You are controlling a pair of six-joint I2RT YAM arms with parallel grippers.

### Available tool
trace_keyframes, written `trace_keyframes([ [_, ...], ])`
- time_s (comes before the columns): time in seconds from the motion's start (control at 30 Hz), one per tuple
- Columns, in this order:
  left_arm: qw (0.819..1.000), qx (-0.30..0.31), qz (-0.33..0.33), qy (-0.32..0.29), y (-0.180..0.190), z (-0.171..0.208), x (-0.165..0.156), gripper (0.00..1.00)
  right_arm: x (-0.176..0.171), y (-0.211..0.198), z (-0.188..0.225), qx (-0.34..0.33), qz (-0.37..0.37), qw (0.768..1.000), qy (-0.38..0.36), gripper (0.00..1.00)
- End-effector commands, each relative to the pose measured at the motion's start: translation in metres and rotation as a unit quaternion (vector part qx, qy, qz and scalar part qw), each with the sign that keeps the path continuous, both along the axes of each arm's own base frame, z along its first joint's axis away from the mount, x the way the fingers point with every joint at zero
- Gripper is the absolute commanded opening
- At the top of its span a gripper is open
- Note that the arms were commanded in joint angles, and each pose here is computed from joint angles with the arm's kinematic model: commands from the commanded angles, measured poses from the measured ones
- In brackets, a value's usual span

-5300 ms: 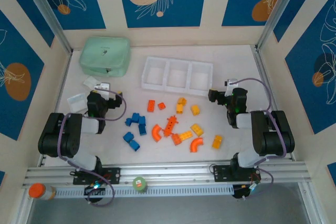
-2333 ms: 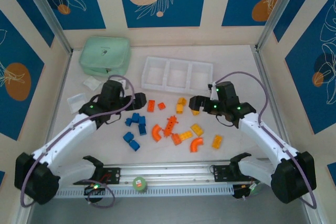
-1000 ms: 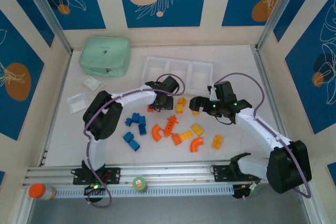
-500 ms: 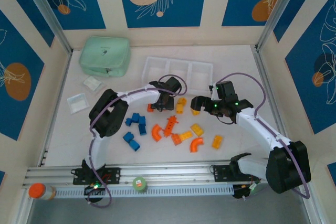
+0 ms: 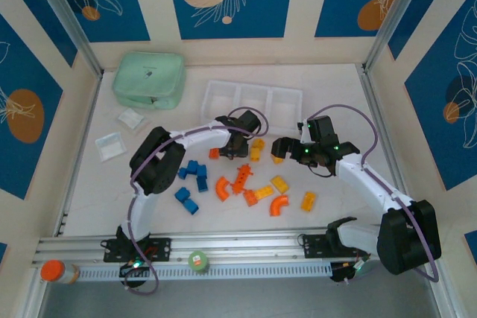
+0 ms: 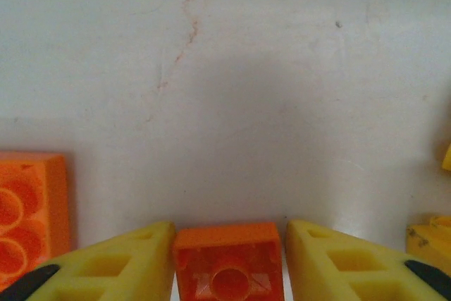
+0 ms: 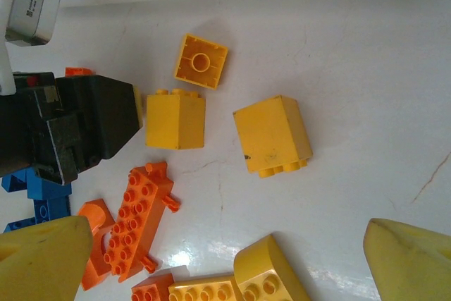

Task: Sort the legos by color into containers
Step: Pick up the lego from the center of the table, then place the lego in the container.

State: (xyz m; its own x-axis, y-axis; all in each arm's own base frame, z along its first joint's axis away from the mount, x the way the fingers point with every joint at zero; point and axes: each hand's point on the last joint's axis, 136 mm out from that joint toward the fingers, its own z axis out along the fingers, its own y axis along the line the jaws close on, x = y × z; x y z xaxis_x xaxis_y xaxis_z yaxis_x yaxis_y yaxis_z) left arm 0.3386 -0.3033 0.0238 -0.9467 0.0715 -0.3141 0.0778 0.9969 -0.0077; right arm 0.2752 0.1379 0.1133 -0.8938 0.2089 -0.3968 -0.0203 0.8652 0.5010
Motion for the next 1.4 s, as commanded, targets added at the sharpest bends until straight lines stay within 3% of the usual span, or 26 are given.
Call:
trace_keyframes([
  [0.0,1.0,0.001,-0.006,0.004,-0.005,0.003,-0.003,0.4,-0.005,0.002,0.003,0.008,0.013,1.0,0.0,0.99],
  [0.33,0.998,-0.01,-0.025,-0.063,0.0,0.06,0.018,0.34,-0.001,0.012,0.022,0.014,0.033,0.999,-0.02,0.99],
  [0.6,0.991,-0.011,-0.024,-0.128,0.018,0.11,0.069,0.31,0.013,0.026,0.037,0.026,0.034,0.999,-0.033,0.99],
  [0.8,0.988,-0.018,-0.008,-0.151,0.033,0.117,0.116,0.3,0.03,0.031,0.046,0.033,0.023,0.998,-0.047,0.99],
  [1.03,0.988,-0.026,0.002,-0.152,0.039,0.099,0.162,0.3,0.038,0.033,0.053,0.034,0.023,0.998,-0.049,0.99],
  [1.1,0.989,-0.022,0.005,-0.144,0.041,0.091,0.17,0.32,0.038,0.033,0.055,0.032,0.024,0.998,-0.05,0.99],
  [1.2,0.99,-0.022,0.006,-0.137,0.042,0.088,0.174,0.43,0.038,0.032,0.058,0.029,0.023,0.998,-0.052,0.99],
  [1.37,0.988,-0.041,-0.018,-0.147,0.036,0.112,0.171,0.54,0.035,0.032,0.064,0.03,0.028,0.998,-0.057,0.99],
])
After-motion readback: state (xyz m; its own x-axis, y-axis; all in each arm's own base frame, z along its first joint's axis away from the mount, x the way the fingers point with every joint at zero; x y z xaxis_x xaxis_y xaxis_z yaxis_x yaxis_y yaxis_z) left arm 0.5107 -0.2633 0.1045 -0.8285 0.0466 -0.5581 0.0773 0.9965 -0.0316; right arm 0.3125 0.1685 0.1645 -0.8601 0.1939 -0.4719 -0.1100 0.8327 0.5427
